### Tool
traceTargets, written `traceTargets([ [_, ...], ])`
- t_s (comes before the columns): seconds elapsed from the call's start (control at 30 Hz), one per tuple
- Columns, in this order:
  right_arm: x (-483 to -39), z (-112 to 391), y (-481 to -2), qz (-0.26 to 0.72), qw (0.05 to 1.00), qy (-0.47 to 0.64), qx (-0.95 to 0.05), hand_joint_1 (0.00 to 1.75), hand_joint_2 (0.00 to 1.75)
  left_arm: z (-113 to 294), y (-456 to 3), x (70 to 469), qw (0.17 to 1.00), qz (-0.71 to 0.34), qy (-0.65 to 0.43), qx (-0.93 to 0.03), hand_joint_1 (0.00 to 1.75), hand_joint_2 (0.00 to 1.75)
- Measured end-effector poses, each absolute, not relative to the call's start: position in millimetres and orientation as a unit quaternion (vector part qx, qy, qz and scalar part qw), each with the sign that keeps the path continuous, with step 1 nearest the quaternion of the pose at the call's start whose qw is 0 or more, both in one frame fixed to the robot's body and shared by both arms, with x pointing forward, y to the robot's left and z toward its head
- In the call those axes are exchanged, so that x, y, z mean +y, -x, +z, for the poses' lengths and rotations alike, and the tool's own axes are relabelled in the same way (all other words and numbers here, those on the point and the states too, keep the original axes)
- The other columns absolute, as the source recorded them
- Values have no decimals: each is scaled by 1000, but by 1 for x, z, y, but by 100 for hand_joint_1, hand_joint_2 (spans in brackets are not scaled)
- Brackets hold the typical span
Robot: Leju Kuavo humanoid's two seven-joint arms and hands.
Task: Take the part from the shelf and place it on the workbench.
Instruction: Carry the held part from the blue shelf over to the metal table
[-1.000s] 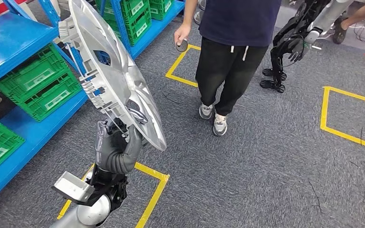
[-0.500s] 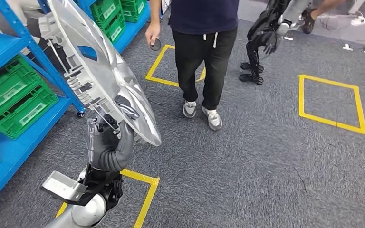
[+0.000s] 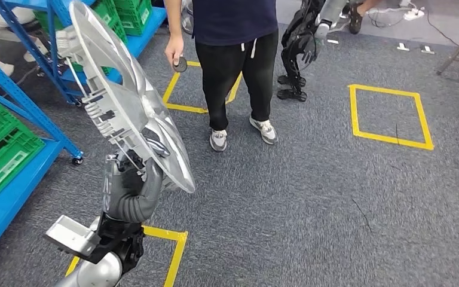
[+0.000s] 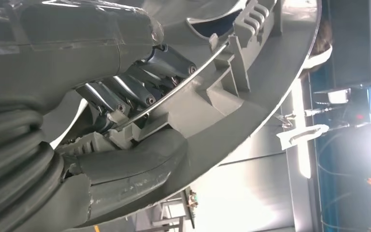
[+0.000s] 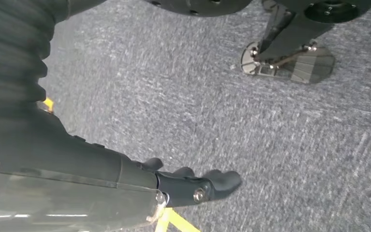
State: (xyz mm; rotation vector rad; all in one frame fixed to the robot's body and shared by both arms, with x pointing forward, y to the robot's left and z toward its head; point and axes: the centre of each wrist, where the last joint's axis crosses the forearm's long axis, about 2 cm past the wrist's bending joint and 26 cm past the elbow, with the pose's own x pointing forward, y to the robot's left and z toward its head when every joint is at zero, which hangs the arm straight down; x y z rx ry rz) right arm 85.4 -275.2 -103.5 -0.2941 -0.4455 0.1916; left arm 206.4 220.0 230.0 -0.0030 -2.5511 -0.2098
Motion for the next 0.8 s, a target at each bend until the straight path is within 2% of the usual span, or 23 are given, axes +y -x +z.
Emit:
traceTargets([
  [0.8,-273,-101,-96,80,956,148,-242,0,175,244,-208,225,258,-78,10,-963,175,175],
])
